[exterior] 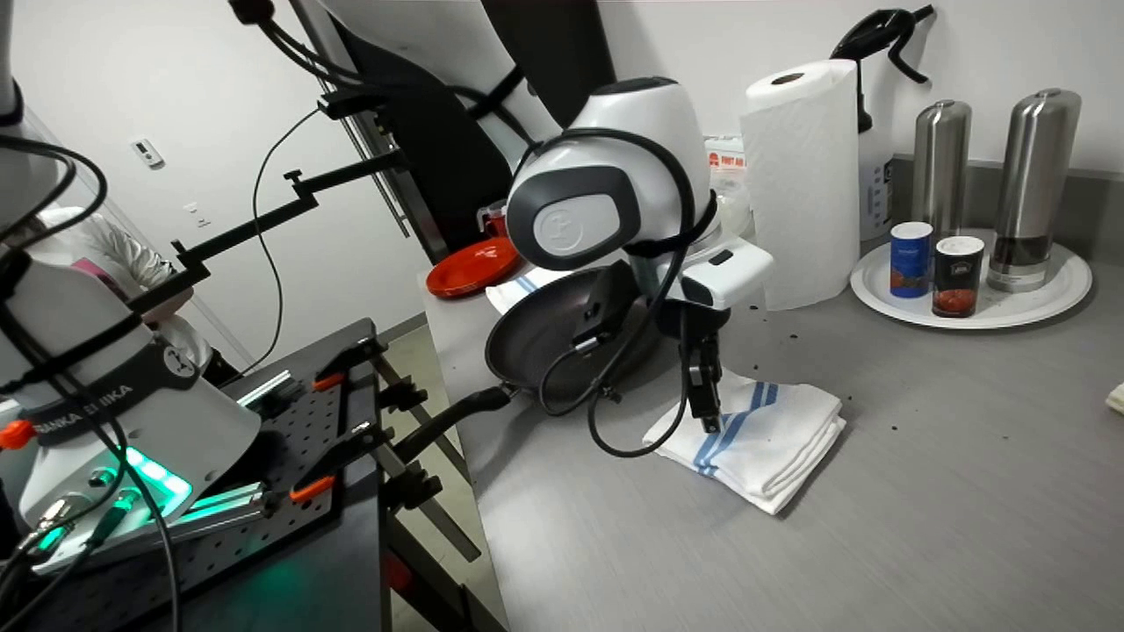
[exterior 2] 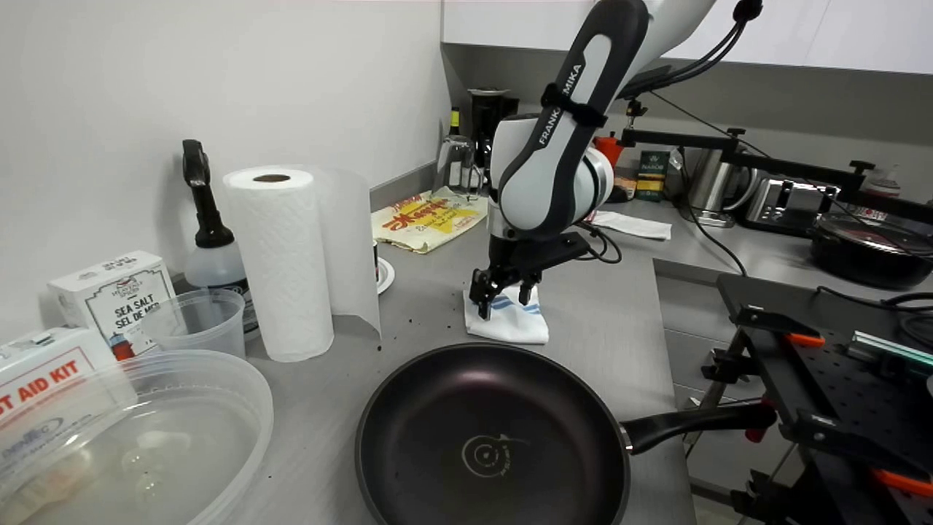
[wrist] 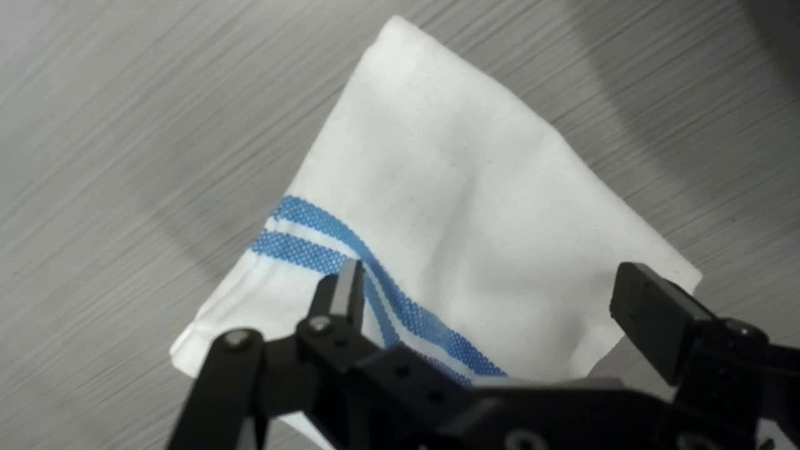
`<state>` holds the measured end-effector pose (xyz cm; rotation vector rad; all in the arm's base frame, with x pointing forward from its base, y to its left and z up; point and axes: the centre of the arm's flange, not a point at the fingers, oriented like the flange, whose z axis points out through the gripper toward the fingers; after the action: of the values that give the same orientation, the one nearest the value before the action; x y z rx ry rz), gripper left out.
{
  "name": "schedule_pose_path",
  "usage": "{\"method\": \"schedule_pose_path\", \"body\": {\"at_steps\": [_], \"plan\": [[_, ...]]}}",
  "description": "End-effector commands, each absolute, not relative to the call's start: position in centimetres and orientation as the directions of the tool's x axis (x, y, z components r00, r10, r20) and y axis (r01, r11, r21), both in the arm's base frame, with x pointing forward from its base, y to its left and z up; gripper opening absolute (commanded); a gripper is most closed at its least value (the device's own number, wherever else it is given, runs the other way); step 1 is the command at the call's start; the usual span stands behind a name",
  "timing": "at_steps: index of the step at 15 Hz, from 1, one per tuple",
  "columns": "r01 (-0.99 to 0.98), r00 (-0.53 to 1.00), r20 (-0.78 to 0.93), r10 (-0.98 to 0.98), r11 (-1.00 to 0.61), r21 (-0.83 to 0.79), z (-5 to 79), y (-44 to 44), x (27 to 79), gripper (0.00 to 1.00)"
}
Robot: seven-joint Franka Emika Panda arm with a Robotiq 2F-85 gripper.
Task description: Wipe the pan with the dish cloth
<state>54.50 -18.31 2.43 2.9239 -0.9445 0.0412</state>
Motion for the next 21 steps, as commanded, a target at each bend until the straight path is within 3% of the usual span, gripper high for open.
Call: {"method": "schedule_pose_path", "body": {"at_steps": [1,7,8,9,19,20,21], "plan": [[-0.593,0.805,0.053,-0.591,-0.802,0.070,1.0,-19.3,56.2,1.00],[-0.607,0.794,0.061,-0.604,-0.789,0.094,0.2,-20.8,56.4,1.00],[-0.608,0.794,0.059,-0.605,-0.788,0.098,0.0,-21.0,56.4,0.83],[-0.609,0.793,0.056,-0.607,-0.787,0.100,-0.1,-21.1,56.3,0.74],[-0.618,0.786,0.047,-0.617,-0.778,0.111,0.1,-22.0,56.5,0.00],[-0.618,0.785,0.045,-0.617,-0.778,0.111,0.2,-22.0,56.5,0.17],[-0.618,0.785,0.042,-0.618,-0.778,0.111,0.2,-22.0,56.4,0.41]]}}
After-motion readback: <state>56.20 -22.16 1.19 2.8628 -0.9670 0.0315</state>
